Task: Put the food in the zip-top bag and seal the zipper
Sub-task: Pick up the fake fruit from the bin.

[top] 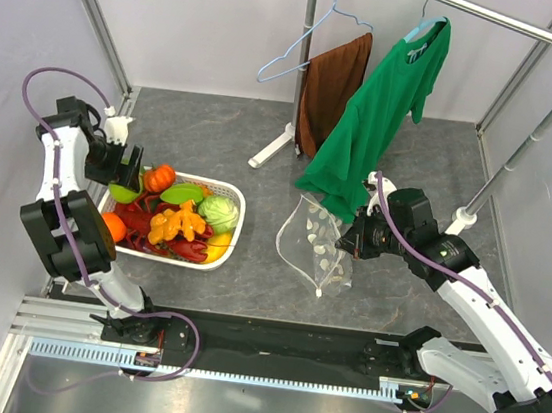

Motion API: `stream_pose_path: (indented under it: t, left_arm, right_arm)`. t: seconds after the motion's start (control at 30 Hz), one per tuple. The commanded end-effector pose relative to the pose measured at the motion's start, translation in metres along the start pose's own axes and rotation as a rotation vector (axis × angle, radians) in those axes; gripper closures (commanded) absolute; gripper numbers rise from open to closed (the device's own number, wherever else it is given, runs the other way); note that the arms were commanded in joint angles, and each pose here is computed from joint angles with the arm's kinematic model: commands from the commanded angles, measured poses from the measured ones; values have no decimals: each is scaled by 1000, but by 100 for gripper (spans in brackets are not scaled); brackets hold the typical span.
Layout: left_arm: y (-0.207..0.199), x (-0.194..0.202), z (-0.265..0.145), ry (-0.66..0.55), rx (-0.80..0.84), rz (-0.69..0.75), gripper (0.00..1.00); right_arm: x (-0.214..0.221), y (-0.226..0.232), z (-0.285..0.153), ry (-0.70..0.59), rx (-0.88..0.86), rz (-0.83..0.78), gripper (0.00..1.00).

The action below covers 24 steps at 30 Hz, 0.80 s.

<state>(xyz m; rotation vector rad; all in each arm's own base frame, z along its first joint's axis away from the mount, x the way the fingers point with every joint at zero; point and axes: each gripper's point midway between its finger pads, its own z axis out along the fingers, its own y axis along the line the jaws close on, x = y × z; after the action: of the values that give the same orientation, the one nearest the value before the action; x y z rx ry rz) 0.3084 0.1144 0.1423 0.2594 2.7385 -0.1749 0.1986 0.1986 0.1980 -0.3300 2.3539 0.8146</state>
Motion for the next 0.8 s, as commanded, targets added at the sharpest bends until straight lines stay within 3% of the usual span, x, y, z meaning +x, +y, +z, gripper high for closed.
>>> stream_pose_path:
  t: [0.0,0.17,0.37,0.77]
  left_arm:
    - [6,-7,3,-21,-36,-28,5]
    - [7,-10,4,-34,-35,-42,8]
    - [-3,-5,-6,-43,-24,-33,23]
    - [-32,7,-65,-118,-77,4,41]
  right_arm:
    - [-11,6,-2,-40,-24,-14,100]
    - [-9,5,-3,-38,-21,-13,100]
    - [-9,4,-5,-39,-13,-17,100]
    - [-6,4,-6,-39,-14,-16,100]
